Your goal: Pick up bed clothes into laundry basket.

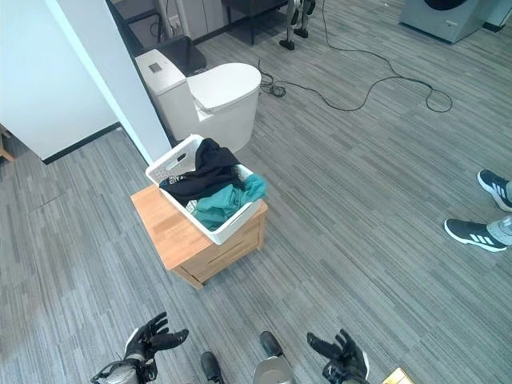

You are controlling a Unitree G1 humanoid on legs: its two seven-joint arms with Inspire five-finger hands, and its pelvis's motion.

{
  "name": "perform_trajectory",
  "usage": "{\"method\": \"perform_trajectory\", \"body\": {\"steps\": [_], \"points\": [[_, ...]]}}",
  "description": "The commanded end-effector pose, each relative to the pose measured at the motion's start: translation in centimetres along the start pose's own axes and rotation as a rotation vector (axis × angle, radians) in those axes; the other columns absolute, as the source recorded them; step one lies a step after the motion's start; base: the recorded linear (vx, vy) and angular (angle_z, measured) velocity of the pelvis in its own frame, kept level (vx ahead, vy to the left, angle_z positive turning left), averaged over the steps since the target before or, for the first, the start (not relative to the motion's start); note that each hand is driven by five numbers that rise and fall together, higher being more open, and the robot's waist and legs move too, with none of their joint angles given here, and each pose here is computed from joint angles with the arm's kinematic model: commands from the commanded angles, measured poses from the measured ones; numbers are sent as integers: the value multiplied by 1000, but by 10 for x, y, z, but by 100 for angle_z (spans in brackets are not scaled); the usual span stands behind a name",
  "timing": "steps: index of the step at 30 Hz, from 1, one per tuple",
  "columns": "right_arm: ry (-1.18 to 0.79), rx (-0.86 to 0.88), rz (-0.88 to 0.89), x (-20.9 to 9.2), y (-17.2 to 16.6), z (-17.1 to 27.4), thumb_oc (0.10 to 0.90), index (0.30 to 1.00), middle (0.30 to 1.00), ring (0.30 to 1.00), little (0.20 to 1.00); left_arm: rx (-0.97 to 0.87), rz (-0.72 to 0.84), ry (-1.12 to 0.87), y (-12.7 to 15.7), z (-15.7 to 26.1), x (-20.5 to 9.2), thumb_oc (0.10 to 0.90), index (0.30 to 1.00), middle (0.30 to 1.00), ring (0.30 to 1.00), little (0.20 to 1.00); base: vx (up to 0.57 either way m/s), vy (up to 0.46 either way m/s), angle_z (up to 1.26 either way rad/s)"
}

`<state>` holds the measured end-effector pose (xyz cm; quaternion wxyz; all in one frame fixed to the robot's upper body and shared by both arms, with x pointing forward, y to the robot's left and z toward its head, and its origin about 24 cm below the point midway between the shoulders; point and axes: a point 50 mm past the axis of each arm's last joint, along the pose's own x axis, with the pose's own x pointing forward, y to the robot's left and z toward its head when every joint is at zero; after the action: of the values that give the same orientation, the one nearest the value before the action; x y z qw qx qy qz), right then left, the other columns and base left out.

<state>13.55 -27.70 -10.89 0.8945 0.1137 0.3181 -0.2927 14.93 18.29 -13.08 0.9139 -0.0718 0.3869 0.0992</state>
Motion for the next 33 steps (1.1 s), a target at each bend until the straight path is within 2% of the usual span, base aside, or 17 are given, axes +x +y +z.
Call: {"method": "perform_trajectory", "body": {"steps": [1, 4, 7, 11, 12, 15, 20, 26, 28, 33], "points": [[-302, -56, 132, 1, 13, 66, 800, 900, 900, 900, 900, -29, 31, -276, 17, 65, 7, 800, 900, 900, 900, 900, -262, -149, 14], [-397, -217, 284, -8, 34, 88, 800, 900, 900, 900, 900, -53, 17, -398, 25, 94, 1, 800, 900, 900, 900, 900, -335, -301, 54], [-477, -343, 359, -16, 43, 107, 800, 900, 900, 900, 900, -107, 29, -448, 35, 102, -5, 800, 900, 900, 900, 900, -385, -410, 139], [-538, -330, 367, -15, 47, 128, 800, 900, 900, 900, 900, -201, 43, -490, 37, 108, -10, 800, 900, 900, 900, 900, -527, -505, 141], [-587, -377, 382, -18, 52, 140, 800, 900, 900, 900, 900, -261, 77, -470, 47, 96, -14, 800, 900, 900, 900, 900, -486, -355, 204], [-586, -297, 402, -25, 46, 135, 800, 900, 900, 900, 900, -217, 108, -449, 59, 80, -24, 800, 900, 900, 900, 900, -592, -242, 128], [-508, -191, 387, -27, 42, 106, 800, 900, 900, 900, 900, -178, 142, -525, 74, 103, -27, 800, 900, 900, 900, 900, -397, -106, 119], [-375, -105, 292, -24, 21, 71, 800, 900, 900, 900, 900, -213, 34, -618, 53, 131, -28, 800, 900, 900, 900, 900, -181, 65, 137], [-325, -5, 209, -23, 7, 55, 800, 900, 900, 900, 900, -236, -33, -620, 38, 133, -26, 800, 900, 900, 900, 900, -133, 213, 244], [-398, 36, 181, -18, 10, 75, 800, 900, 900, 900, 900, -262, -102, -674, 28, 146, -31, 800, 900, 900, 900, 900, -138, 323, 145]]}}
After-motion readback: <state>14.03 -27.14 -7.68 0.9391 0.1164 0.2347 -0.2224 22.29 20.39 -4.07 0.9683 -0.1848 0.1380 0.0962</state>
